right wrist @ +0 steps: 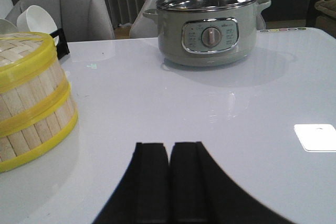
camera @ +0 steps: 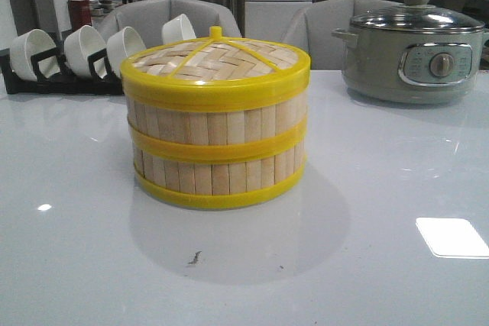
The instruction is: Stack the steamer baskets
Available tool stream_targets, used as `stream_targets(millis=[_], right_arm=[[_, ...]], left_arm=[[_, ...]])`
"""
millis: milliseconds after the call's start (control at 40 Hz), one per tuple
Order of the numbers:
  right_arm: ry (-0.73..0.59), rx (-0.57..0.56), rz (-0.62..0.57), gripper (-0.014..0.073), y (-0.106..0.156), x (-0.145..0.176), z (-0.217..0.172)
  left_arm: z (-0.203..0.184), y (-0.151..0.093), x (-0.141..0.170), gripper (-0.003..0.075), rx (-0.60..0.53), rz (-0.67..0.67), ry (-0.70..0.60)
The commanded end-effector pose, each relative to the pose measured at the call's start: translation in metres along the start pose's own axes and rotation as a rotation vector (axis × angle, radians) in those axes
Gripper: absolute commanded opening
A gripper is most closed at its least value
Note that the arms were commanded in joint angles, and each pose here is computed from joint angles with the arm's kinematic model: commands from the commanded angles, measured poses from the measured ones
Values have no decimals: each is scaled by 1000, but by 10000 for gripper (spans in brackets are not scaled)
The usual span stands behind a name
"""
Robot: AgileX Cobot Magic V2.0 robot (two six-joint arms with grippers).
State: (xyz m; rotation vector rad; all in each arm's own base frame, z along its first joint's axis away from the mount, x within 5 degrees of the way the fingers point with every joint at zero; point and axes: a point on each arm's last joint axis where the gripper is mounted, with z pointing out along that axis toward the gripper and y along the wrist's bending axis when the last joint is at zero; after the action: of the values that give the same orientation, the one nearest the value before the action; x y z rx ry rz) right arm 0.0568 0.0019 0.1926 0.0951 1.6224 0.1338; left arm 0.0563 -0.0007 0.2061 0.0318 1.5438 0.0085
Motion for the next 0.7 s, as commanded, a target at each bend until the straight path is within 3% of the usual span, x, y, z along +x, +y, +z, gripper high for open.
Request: stream_targets(millis=[0, 674], right_arm=[[-125, -10, -18, 53, 1, -14, -3], [-184, -16, -64, 53, 2, -19, -4]], left_arm=[[-2, 0, -9, 85, 4, -8, -106], [-2, 0, -9, 85, 4, -8, -106]])
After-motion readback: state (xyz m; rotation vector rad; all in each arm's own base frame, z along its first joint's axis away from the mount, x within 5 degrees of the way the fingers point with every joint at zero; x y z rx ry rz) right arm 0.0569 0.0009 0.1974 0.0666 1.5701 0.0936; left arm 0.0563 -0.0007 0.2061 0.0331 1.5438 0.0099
